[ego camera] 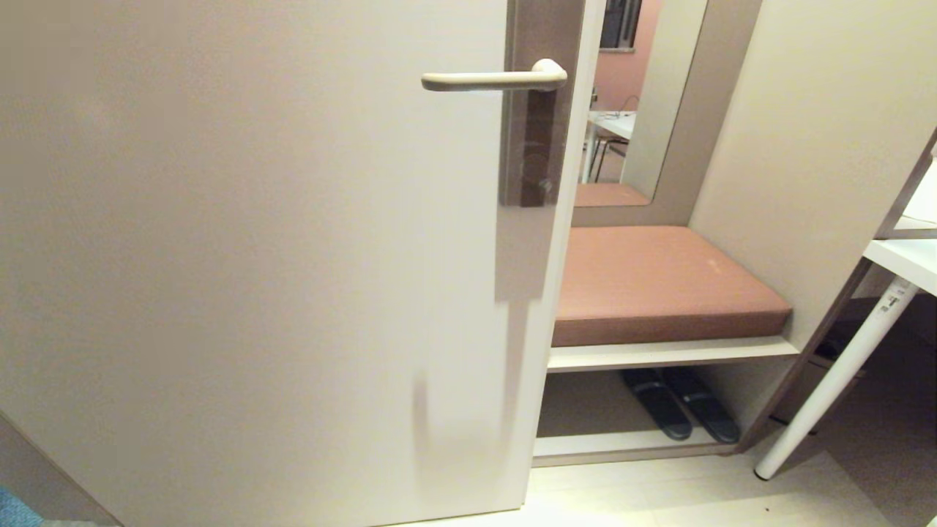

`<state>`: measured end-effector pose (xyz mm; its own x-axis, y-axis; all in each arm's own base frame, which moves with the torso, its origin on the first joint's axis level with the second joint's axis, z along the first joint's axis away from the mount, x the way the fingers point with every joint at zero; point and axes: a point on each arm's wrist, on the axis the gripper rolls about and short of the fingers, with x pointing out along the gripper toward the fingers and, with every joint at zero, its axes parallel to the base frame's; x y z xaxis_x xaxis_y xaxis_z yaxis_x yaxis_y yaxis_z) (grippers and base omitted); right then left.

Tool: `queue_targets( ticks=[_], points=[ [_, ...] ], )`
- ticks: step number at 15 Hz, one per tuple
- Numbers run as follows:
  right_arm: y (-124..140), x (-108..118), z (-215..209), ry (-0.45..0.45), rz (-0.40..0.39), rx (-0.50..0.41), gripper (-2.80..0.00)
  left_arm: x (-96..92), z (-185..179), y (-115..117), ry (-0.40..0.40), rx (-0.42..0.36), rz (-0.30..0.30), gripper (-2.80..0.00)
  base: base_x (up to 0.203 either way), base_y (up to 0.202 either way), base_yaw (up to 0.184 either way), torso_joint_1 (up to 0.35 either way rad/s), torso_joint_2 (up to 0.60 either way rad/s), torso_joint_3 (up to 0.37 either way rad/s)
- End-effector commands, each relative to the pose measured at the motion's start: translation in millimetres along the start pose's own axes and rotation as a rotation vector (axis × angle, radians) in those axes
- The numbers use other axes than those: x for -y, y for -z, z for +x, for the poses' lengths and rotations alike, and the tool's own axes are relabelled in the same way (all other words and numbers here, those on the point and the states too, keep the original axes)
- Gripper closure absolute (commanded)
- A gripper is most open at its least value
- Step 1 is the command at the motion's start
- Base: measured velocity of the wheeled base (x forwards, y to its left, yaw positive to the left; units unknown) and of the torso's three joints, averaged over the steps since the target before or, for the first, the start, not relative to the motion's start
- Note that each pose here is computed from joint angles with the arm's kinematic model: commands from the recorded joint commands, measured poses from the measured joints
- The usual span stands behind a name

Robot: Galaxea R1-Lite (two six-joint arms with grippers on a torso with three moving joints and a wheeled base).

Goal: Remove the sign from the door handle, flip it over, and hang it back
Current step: Hand it to the other hand

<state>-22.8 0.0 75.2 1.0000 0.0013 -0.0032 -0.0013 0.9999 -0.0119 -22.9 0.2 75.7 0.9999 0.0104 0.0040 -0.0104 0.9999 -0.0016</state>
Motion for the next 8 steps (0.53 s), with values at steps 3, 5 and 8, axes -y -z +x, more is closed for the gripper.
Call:
queue_targets(
  ticks=[3, 5, 8],
  points=[
    [0.0, 0.0, 0.0, 0.000, 0.000, 0.000, 0.00, 0.0, 0.1, -0.1, 0.000, -0.001, 0.000, 0.00, 0.000, 0.000, 0.000, 0.000, 0.00, 0.000],
    [0.0, 0.0, 0.0, 0.000, 0.000, 0.000, 0.00, 0.0, 0.1, -0.1, 0.001, -0.001, -0.005, 0.00, 0.000, 0.000, 0.000, 0.000, 0.00, 0.000],
    [0.0, 0.0, 0.0, 0.000, 0.000, 0.000, 0.00, 0.0, 0.1, -0.1, 0.000, -0.001, -0.007, 0.00, -0.002, -0.134, -0.001, 0.002, 0.00, 0.004]
  ],
)
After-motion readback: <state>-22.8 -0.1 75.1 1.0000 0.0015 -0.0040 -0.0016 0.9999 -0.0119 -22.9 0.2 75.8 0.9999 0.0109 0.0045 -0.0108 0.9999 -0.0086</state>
